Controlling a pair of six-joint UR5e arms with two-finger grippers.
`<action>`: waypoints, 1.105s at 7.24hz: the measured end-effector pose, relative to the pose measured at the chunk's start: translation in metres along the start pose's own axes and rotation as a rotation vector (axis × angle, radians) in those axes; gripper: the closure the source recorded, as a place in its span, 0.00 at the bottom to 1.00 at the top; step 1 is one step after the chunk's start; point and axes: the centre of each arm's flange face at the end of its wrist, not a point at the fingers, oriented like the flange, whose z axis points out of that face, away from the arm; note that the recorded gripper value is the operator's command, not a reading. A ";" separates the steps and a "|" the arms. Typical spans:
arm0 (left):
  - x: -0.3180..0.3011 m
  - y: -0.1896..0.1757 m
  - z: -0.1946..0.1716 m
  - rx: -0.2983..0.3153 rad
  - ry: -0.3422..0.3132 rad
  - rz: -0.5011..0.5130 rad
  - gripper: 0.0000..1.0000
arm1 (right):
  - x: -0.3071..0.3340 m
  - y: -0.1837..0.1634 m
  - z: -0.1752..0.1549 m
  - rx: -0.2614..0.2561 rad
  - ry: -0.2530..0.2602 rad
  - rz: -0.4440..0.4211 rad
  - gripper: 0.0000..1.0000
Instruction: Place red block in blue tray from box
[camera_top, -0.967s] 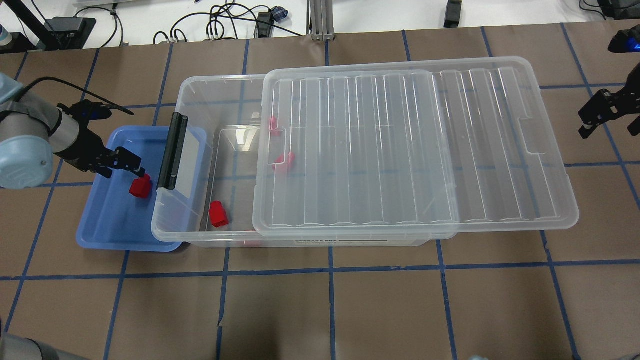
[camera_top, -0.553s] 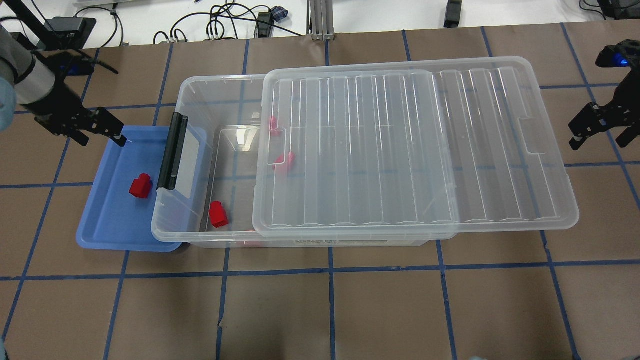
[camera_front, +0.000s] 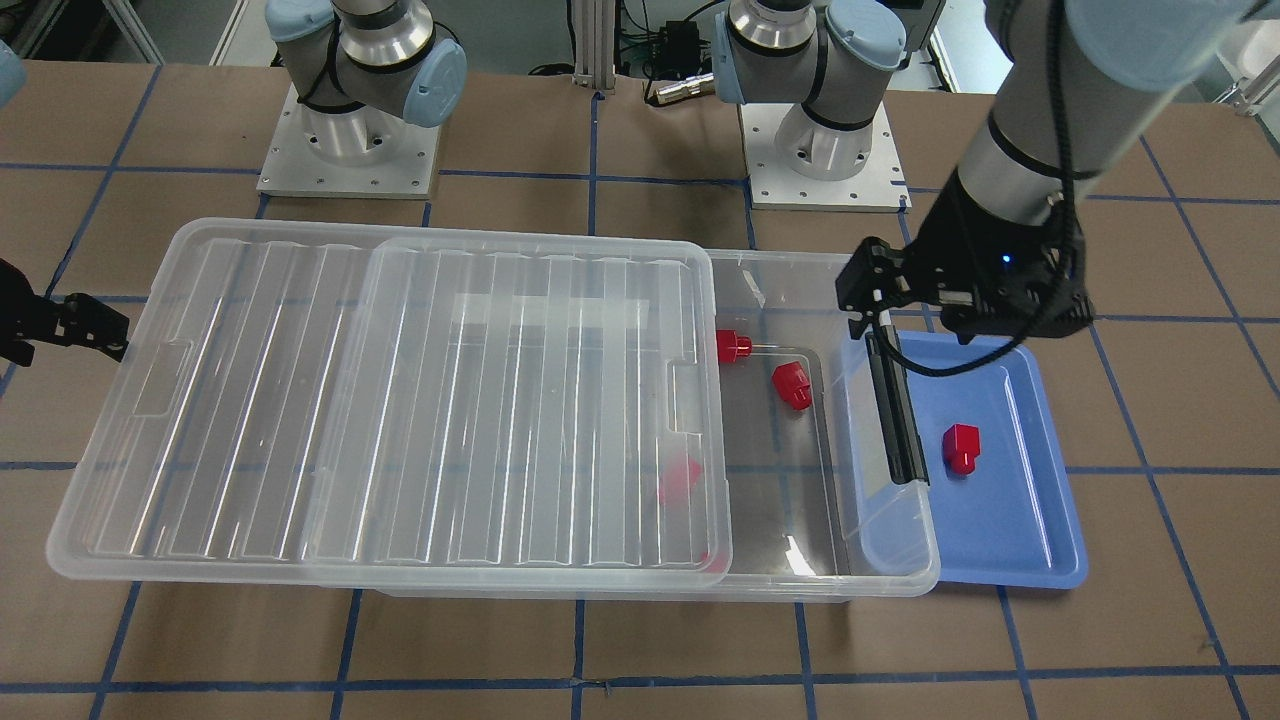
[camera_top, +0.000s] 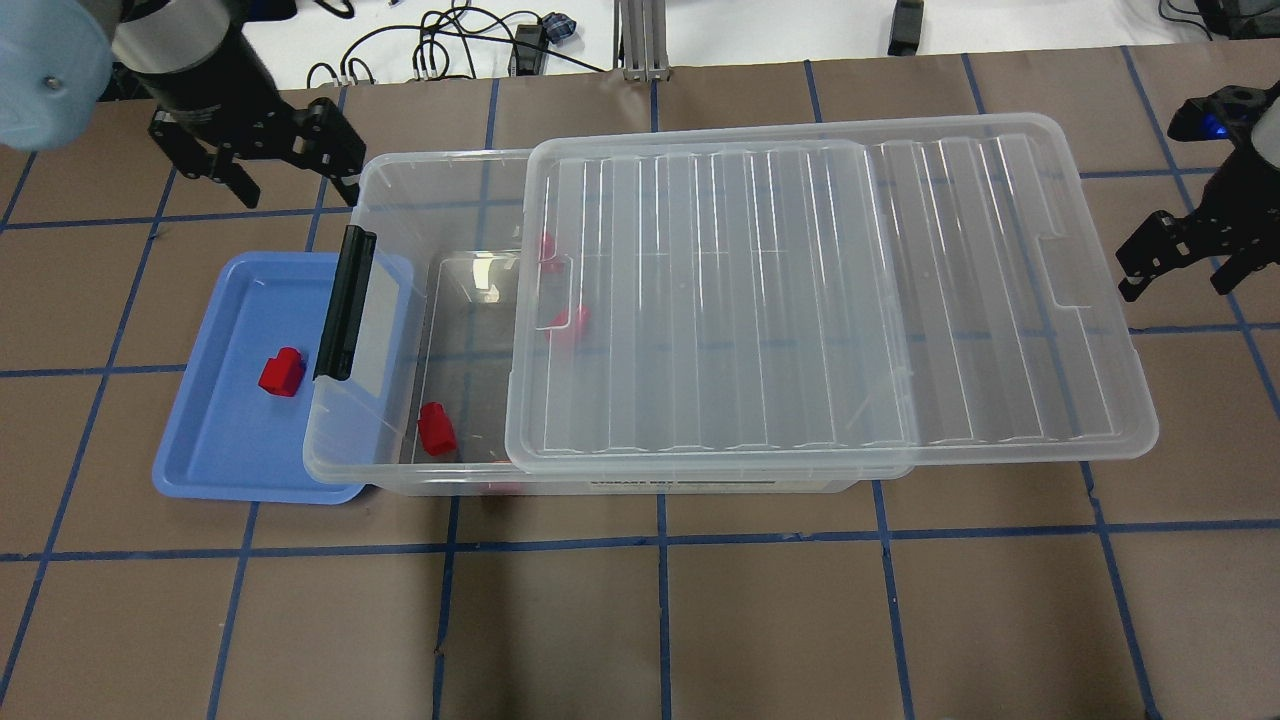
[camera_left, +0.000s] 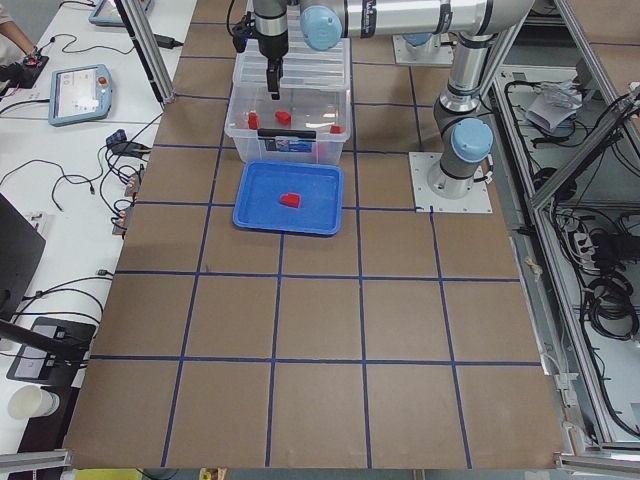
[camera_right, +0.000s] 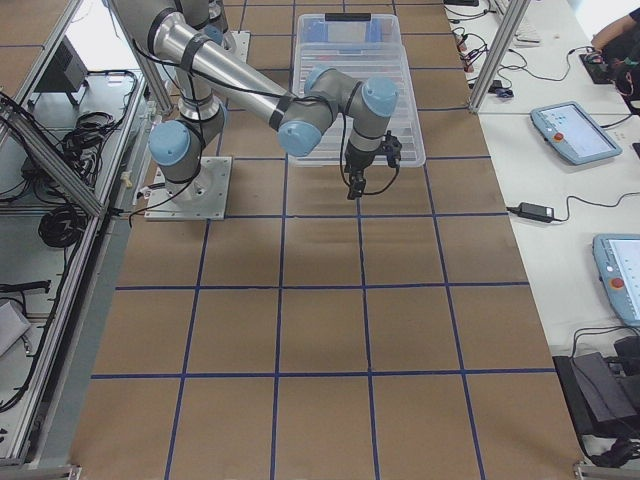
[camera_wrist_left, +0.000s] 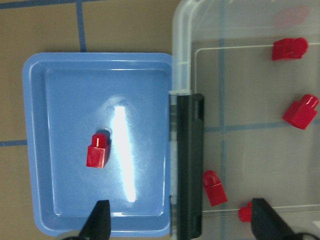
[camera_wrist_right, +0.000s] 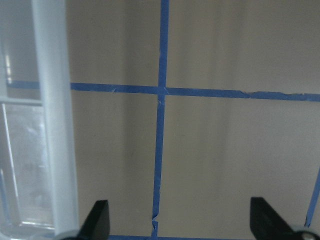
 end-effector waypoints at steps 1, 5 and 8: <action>0.018 0.015 -0.015 0.024 -0.006 0.019 0.00 | -0.005 -0.001 0.000 0.000 0.000 -0.001 0.00; 0.013 0.051 -0.022 0.041 -0.131 0.070 0.00 | -0.040 -0.009 0.000 -0.004 0.005 0.031 0.00; 0.009 0.053 -0.018 0.050 -0.116 0.061 0.00 | -0.092 -0.017 -0.001 -0.005 0.017 0.065 0.00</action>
